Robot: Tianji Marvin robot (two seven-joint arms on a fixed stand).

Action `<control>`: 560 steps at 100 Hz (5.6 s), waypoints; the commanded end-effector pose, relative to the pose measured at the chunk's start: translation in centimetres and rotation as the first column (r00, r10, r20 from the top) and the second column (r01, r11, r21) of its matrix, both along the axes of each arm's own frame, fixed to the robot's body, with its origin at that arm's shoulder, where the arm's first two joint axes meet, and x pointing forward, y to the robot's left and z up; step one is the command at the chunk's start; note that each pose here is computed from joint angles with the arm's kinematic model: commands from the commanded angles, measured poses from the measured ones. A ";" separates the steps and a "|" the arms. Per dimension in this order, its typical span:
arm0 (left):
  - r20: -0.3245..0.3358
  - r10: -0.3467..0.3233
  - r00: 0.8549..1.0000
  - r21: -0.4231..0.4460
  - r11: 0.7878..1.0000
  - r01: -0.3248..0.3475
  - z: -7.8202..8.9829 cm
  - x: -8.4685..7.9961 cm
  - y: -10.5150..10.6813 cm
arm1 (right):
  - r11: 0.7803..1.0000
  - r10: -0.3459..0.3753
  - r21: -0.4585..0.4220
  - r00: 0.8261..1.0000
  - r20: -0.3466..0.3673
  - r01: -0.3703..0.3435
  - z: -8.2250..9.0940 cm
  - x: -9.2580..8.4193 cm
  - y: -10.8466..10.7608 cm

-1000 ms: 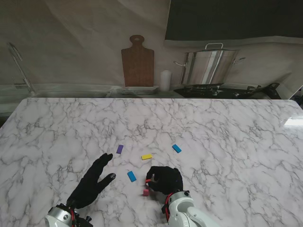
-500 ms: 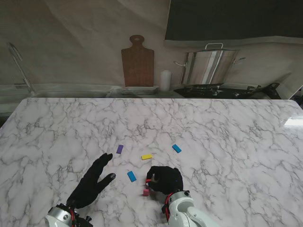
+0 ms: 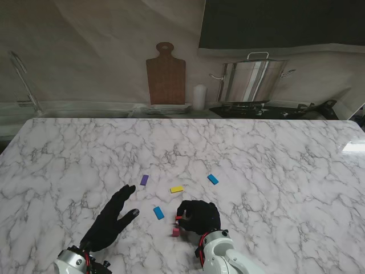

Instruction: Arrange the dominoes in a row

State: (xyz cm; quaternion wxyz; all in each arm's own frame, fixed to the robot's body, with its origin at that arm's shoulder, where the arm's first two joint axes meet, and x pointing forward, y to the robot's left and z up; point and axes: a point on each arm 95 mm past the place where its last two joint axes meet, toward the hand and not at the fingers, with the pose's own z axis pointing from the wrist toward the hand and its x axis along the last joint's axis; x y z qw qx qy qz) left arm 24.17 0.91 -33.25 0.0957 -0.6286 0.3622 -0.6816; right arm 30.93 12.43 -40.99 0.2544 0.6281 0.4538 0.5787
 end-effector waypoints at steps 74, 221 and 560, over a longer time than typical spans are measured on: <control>-0.013 -0.013 1.000 -0.001 1.000 0.013 -0.1 -0.2 -0.2 | 1.000 0.009 -0.005 1.000 -0.015 -0.010 -0.3 -0.4 -0.2; -0.012 -0.014 1.000 0.001 1.000 0.014 -0.1 -0.2 -0.2 | 1.000 0.007 0.000 1.000 -0.010 -0.007 -0.1 -0.5 -0.2; -0.034 -0.029 0.999 0.017 0.999 0.030 -0.2 -0.1 -0.8 | 0.924 -0.097 -0.371 0.995 0.019 0.097 2.9 12.0 -9.7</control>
